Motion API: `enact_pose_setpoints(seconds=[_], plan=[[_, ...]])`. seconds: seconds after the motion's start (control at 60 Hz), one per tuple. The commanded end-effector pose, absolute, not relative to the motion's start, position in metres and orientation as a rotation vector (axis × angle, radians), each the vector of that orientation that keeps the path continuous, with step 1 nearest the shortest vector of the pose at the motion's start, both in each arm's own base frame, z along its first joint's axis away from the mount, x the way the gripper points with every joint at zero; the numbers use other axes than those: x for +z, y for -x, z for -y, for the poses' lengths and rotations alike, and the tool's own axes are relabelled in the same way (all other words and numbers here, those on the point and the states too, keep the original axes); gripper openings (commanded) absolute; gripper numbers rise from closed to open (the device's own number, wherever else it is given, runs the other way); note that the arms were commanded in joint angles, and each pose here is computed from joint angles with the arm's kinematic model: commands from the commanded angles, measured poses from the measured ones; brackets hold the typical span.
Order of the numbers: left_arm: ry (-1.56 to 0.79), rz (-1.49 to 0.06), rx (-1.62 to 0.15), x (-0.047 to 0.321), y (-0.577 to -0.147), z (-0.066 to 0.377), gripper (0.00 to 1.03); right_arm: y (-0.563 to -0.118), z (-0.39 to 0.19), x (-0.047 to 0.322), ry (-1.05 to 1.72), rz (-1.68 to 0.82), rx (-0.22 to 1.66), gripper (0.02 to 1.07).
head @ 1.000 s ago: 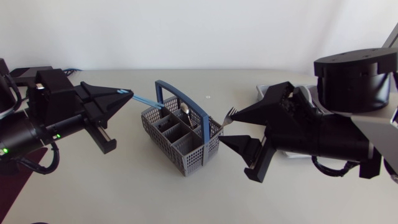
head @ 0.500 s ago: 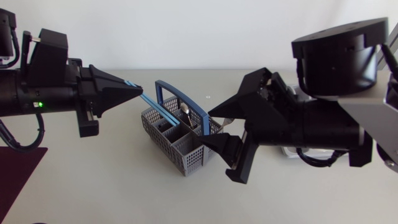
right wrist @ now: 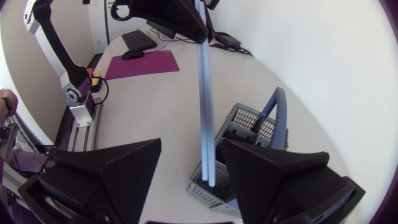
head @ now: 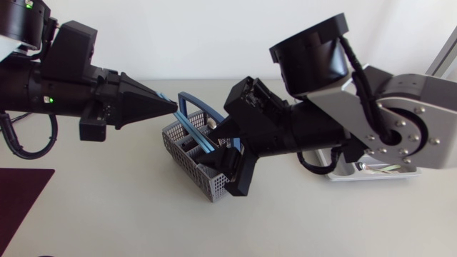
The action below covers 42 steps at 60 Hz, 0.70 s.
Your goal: Sort the cutlery from the basket into the organizer compartments.
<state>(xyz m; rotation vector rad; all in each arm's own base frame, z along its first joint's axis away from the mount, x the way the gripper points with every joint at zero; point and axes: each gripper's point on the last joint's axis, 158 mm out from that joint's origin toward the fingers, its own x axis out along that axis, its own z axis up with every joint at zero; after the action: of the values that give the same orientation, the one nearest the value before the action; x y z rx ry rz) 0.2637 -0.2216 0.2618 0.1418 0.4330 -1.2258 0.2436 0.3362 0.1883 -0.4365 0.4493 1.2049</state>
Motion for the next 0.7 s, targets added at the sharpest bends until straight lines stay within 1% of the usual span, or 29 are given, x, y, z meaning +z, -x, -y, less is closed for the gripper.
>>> enact_pose_setpoints(seconds=[0.0,0.133,0.167,0.233,0.367,0.467,0.683], plan=[[-0.119,-0.430,-1.252,0.273,-0.265,0.224,0.04,-0.252,-0.346,0.195,0.443,-0.424,1.219,0.63],[-0.090,-0.445,-1.274,0.275,-0.267,0.223,0.04,-0.255,-0.354,0.189,0.442,-0.437,1.247,0.51],[-0.092,-0.448,-1.272,0.274,-0.268,0.222,0.04,-0.254,-0.356,0.188,0.447,-0.437,1.252,0.46],[-0.094,-0.449,-1.268,0.273,-0.271,0.221,0.04,-0.255,-0.357,0.187,0.445,-0.444,1.256,0.39],[-0.094,-0.450,-1.255,0.272,-0.276,0.217,0.04,-0.253,-0.356,0.185,0.441,-0.457,1.264,0.27],[-0.090,-0.450,-1.253,0.272,-0.277,0.216,0.04,-0.252,-0.355,0.183,0.440,-0.471,1.272,0.08],[-0.092,-0.443,-1.249,0.275,-0.279,0.215,0.05,-0.248,-0.352,0.178,0.439,-0.499,1.271,0.07]])
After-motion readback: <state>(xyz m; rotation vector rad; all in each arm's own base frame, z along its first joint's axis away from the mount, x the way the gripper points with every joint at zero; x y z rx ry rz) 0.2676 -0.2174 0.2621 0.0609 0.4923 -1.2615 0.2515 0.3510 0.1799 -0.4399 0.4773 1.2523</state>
